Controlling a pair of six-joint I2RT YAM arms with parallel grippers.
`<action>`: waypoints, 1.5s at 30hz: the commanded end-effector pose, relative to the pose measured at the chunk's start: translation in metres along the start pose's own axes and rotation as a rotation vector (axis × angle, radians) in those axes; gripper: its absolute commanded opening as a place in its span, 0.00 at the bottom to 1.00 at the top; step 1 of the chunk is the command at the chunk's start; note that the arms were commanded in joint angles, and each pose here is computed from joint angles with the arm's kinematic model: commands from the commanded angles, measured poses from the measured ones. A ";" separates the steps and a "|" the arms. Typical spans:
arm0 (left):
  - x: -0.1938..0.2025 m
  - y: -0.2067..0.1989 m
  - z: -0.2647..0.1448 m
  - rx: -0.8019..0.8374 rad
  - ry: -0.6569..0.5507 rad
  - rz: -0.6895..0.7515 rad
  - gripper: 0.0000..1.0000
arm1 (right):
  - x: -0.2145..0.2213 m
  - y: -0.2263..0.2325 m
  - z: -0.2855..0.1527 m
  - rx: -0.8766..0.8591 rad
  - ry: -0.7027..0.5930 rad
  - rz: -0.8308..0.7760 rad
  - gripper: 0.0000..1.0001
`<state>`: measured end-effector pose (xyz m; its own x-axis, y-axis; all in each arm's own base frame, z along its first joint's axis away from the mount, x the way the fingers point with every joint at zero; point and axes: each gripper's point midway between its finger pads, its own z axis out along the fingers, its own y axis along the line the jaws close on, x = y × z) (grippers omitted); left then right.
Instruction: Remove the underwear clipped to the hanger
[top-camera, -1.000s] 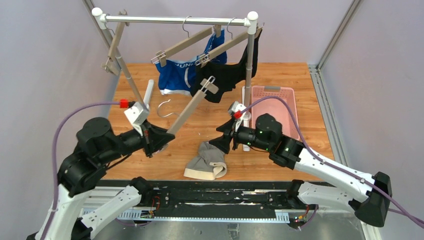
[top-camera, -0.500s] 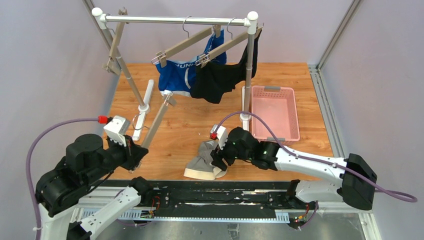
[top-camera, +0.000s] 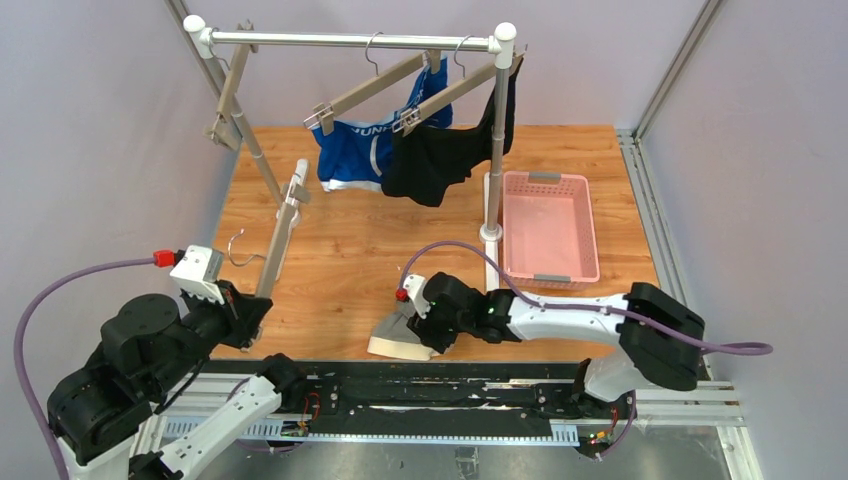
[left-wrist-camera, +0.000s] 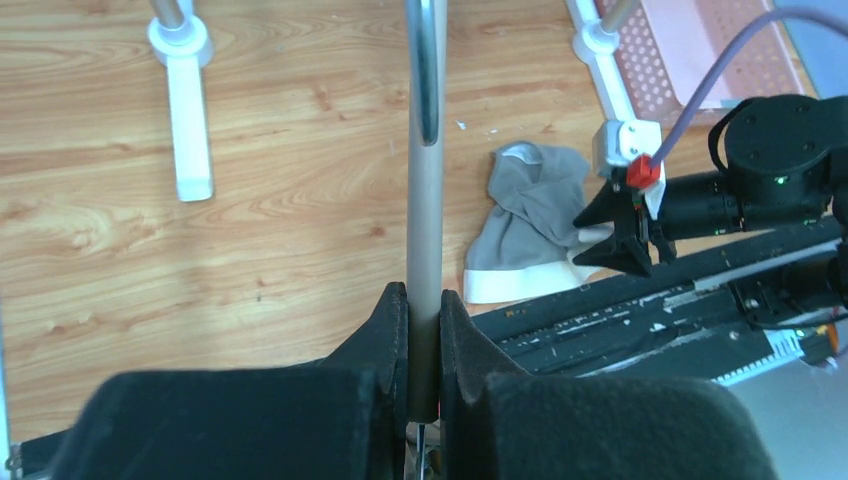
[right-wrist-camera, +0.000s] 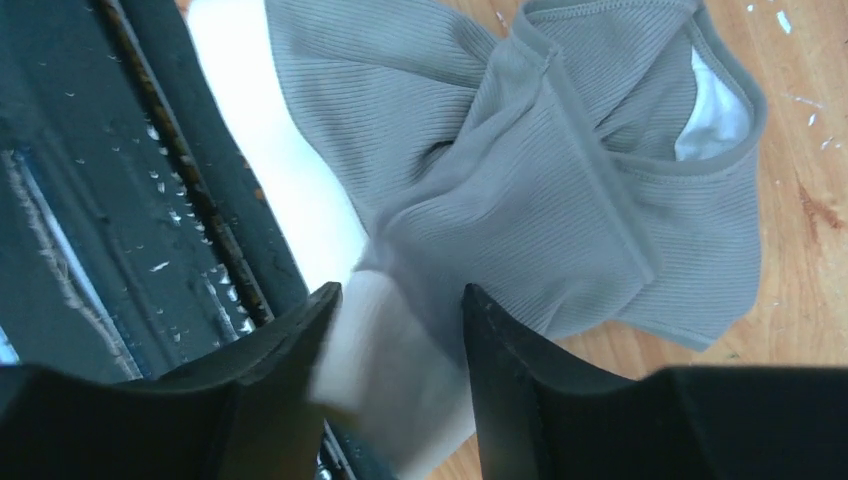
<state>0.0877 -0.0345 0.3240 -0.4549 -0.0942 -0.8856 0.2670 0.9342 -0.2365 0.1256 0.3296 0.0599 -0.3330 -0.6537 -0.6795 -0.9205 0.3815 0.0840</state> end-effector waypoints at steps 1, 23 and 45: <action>-0.018 0.013 -0.001 -0.084 -0.063 -0.012 0.00 | 0.006 -0.005 0.011 0.051 0.076 -0.008 0.32; -0.103 0.017 0.072 -0.339 -0.034 0.280 0.00 | -0.074 -0.084 -0.177 0.599 -0.188 -0.039 0.01; -0.184 0.031 0.137 -0.324 -0.025 0.301 0.00 | -0.124 -0.198 -0.383 1.121 -0.516 0.138 0.01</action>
<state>0.2801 -0.0321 0.4039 -0.4388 0.1944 -0.8773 0.0644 0.9806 0.1850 0.2558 0.1041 0.3628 -0.1441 -0.3861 -0.9111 -0.1838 0.9152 -0.3588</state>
